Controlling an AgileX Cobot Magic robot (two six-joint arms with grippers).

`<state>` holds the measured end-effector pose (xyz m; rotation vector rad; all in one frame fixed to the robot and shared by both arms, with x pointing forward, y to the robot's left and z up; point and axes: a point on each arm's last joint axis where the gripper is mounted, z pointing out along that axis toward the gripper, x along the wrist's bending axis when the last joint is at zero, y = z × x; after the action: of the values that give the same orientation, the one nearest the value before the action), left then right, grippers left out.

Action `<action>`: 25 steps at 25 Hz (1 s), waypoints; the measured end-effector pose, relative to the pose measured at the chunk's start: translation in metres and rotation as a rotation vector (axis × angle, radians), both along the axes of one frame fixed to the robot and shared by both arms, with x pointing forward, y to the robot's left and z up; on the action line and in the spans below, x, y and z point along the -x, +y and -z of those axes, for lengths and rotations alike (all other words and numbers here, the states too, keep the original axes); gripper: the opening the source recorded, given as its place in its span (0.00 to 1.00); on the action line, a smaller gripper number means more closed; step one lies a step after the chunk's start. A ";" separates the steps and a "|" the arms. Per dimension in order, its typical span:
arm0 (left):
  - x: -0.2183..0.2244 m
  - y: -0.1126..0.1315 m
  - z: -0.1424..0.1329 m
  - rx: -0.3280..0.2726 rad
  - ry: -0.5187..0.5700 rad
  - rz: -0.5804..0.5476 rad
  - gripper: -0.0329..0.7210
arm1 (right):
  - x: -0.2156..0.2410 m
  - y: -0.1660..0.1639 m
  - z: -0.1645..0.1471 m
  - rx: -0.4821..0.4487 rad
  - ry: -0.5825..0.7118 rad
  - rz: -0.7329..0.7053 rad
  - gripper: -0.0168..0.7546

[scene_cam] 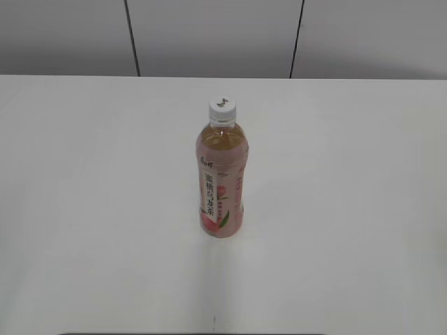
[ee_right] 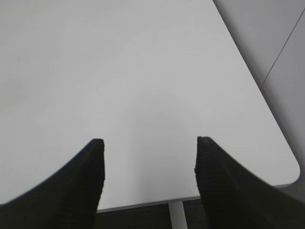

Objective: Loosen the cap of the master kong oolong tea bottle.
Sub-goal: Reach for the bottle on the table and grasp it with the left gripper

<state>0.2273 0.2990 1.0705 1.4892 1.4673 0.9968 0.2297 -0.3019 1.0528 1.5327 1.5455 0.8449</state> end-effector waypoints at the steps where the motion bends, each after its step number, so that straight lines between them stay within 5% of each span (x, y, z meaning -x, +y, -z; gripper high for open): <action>1: 0.000 0.000 0.000 0.000 0.000 0.000 0.36 | 0.000 0.000 0.000 0.000 0.000 0.000 0.62; 25: 0.000 0.000 0.000 0.000 0.000 0.000 0.36 | 0.000 0.000 0.000 0.000 0.000 0.000 0.62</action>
<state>0.2273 0.2990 1.0705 1.4892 1.4673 0.9968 0.2297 -0.3019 1.0528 1.5327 1.5455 0.8449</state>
